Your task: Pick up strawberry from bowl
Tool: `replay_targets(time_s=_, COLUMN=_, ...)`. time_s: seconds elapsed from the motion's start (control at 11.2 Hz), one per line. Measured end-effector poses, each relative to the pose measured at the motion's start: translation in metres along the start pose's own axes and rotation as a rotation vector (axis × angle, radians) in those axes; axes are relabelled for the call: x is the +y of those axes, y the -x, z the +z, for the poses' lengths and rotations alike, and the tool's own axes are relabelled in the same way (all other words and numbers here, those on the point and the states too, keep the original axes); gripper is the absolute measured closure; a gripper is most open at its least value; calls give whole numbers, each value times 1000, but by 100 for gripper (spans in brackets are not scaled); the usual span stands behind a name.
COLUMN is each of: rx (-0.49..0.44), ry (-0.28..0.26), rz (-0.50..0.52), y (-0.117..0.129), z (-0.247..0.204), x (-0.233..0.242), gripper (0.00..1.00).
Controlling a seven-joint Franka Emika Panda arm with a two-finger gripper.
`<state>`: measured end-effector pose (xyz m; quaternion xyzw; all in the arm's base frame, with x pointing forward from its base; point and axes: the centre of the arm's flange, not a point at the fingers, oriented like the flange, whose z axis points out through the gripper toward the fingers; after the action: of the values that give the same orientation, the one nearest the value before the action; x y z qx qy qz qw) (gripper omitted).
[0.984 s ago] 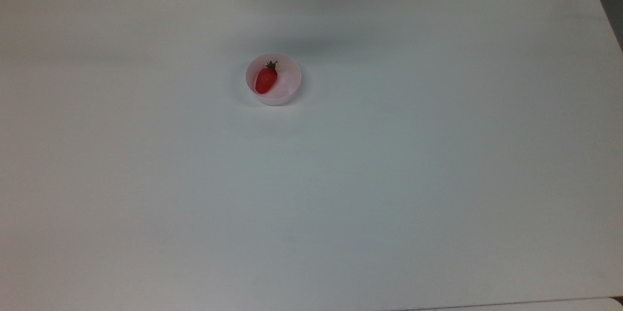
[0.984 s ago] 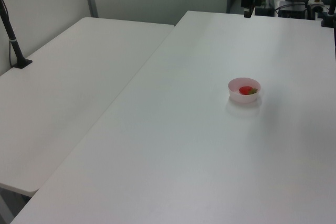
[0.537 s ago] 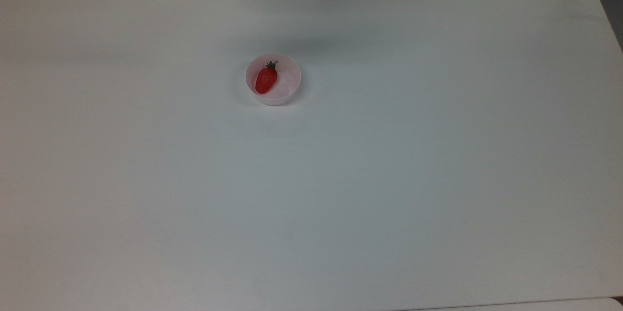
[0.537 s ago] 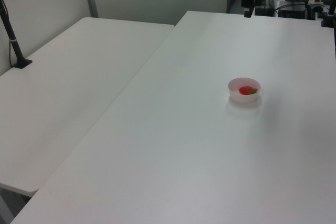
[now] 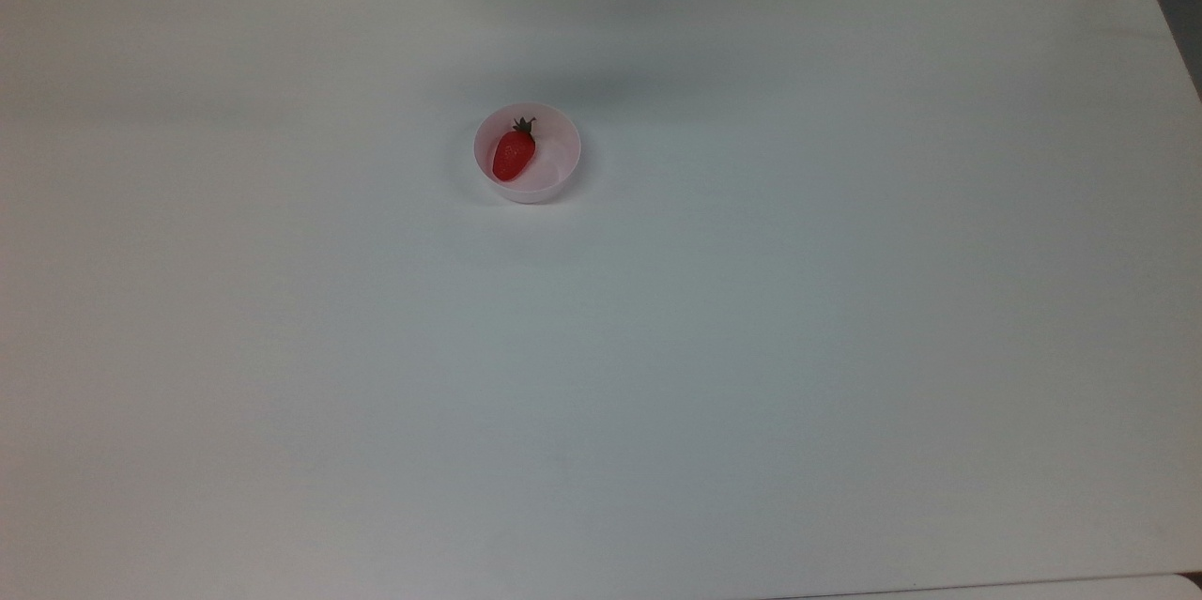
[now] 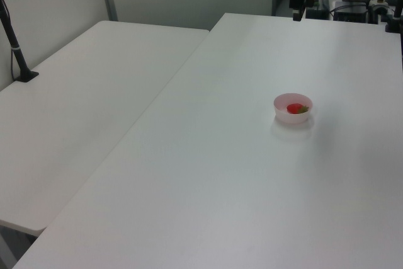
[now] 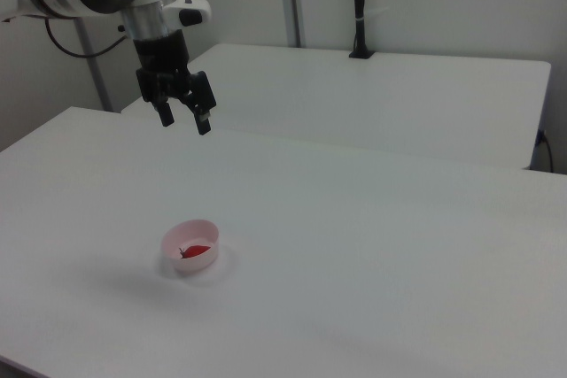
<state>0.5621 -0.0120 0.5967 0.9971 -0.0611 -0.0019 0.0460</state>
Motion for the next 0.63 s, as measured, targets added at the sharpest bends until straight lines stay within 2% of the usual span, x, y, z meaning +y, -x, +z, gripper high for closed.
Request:
replay_targets(time_s=0.36, rx=-69, ry=8, rz=-6, y=4, z=33, x=-6, gripper=0)
replay_targets(time_s=0.63, rx=-152, ry=24, rz=57, y=11, z=82, x=-14, gripper=0)
